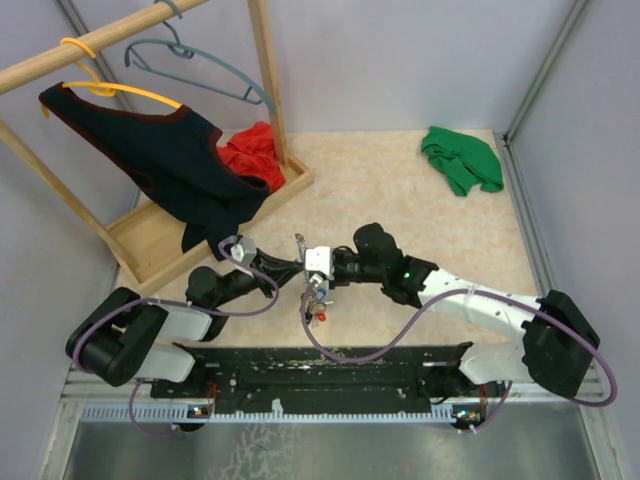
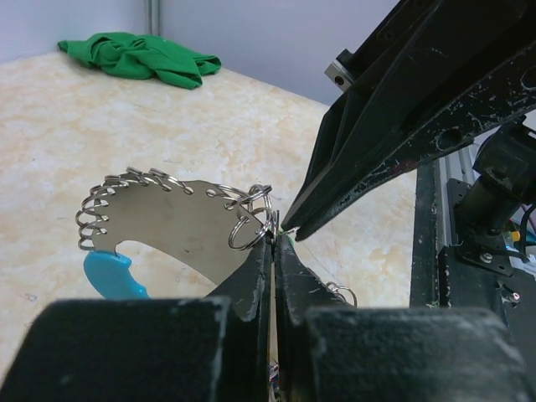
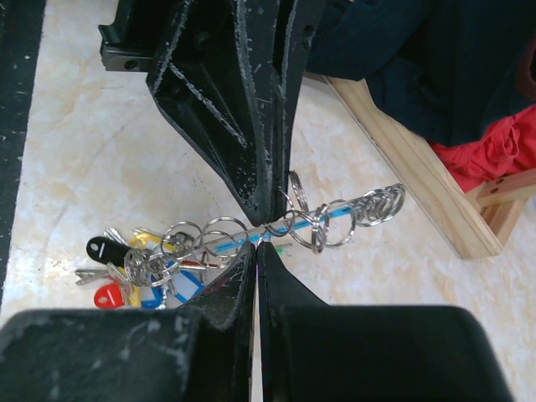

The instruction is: Put the keys on the keyring

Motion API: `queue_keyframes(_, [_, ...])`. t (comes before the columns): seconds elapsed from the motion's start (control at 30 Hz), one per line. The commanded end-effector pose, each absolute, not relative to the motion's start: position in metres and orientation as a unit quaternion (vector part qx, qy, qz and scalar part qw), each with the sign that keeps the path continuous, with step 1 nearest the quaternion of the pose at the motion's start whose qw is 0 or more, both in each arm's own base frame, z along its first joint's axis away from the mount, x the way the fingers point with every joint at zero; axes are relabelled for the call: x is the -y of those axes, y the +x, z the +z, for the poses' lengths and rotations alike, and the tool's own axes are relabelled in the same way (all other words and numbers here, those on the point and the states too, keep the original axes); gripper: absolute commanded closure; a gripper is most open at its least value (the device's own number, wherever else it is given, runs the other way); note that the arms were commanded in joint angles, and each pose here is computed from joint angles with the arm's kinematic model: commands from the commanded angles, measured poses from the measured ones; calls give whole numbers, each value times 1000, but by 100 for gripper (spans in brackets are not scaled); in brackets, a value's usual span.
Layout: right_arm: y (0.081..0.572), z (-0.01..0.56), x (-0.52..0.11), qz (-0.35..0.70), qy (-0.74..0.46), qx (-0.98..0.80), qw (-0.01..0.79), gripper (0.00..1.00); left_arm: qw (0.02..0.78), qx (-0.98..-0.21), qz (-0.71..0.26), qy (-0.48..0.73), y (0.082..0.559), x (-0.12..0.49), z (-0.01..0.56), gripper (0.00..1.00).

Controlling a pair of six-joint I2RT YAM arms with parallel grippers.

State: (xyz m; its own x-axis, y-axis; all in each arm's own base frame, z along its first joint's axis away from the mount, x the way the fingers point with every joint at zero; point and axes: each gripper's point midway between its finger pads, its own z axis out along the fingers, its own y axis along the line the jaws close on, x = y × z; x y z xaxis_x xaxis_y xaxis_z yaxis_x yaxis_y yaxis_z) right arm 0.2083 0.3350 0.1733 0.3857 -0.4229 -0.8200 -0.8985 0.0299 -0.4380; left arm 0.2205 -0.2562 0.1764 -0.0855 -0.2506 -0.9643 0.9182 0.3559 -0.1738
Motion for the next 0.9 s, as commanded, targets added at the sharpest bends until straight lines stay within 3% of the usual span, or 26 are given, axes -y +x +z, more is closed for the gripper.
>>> queue_keyframes(0.0, [206, 181, -331, 222, -650, -507, 521, 100, 660, -498, -493, 270, 219, 250, 214, 95])
queue_keyframes(0.23, [216, 200, -326, 203, -652, -504, 528, 100, 647, -518, -487, 276, 214, 247, 196, 77])
queue_keyframes(0.5, [215, 201, -329, 206, -669, -498, 512, 100, 626, -531, -461, 338, 205, 250, 175, 65])
queue_keyframes(0.87, [217, 203, -331, 203, -677, -494, 506, 100, 582, -513, -440, 452, 200, 266, 156, 59])
